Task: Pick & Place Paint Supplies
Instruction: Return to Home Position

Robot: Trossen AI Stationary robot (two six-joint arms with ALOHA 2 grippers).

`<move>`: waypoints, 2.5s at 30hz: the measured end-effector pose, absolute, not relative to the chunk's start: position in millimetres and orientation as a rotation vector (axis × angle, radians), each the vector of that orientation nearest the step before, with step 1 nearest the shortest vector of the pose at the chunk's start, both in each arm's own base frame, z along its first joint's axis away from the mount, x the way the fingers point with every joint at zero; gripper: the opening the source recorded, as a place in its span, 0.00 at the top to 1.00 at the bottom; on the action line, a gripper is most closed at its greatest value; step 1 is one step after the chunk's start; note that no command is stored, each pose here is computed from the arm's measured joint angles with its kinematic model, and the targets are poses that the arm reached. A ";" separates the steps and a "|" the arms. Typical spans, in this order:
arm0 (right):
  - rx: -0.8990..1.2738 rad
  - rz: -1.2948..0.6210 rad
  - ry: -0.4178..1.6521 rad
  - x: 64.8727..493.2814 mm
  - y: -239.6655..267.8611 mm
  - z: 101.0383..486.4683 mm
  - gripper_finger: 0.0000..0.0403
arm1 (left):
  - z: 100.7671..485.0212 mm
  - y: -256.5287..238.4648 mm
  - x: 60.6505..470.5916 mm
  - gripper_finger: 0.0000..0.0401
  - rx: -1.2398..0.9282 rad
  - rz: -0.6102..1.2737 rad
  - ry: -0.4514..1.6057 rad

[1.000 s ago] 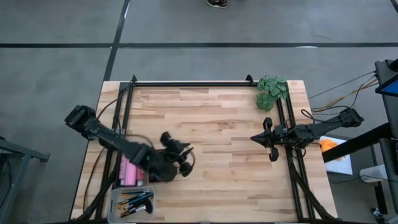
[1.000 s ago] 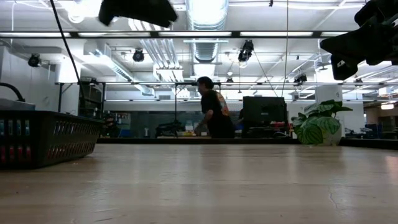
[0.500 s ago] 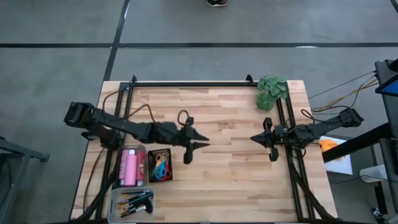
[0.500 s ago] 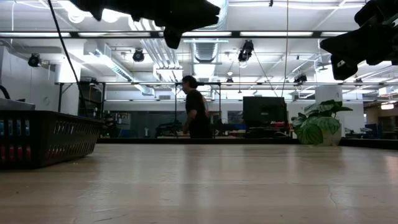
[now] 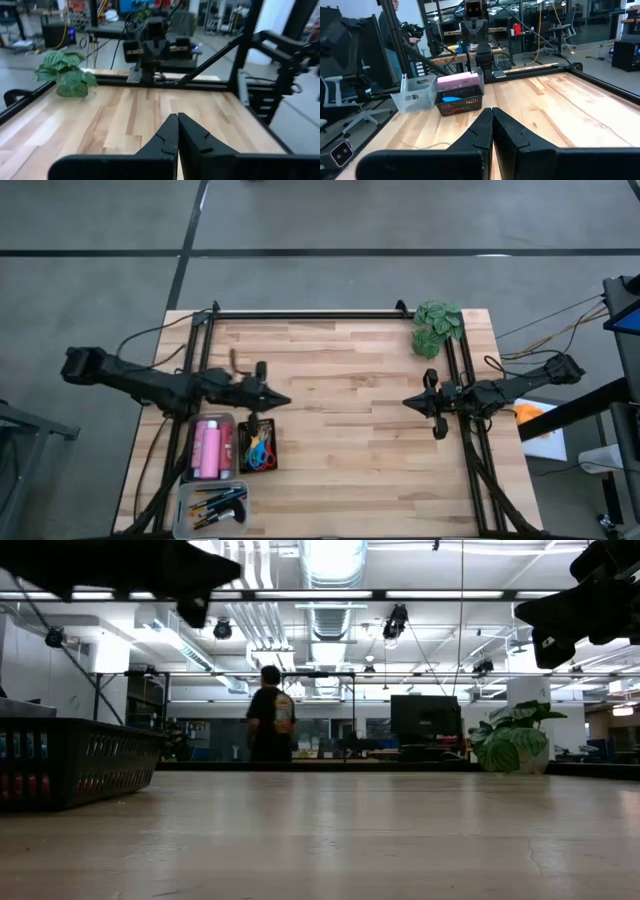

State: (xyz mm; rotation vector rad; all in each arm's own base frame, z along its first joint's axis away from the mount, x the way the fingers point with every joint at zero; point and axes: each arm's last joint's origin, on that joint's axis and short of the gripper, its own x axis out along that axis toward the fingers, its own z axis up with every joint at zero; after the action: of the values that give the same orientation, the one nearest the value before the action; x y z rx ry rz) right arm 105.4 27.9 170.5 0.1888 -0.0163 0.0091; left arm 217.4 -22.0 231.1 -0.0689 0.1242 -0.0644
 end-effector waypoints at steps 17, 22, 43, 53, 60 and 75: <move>0.189 0.009 -0.016 105.4 27.8 170.5 0.98 | 201.8 -16.9 127.0 1.00 -0.085 -0.145 -0.120; 0.189 0.009 -0.016 105.4 27.8 170.5 0.98 | 192.3 -16.8 115.7 1.00 -0.084 -0.194 -0.171; 0.189 0.009 -0.016 105.4 27.8 170.5 0.98 | 164.3 -14.8 99.9 1.00 -0.078 -0.189 0.018; 0.189 0.009 -0.016 105.4 27.9 170.5 0.98 | 164.5 -14.1 98.2 1.00 -0.079 -0.174 0.008; 0.189 0.009 -0.016 105.4 27.9 170.5 0.98 | 164.5 -14.1 98.2 1.00 -0.079 -0.174 0.008; 0.189 0.009 -0.016 105.4 27.9 170.4 0.98 | 164.2 -14.2 98.3 1.00 -0.078 -0.175 0.009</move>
State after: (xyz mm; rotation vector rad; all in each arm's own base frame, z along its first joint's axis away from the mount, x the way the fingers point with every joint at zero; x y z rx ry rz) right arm 105.4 27.9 170.4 0.1885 -0.0160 0.0089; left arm 98.3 -14.2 164.2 -0.0785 0.0090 -0.1745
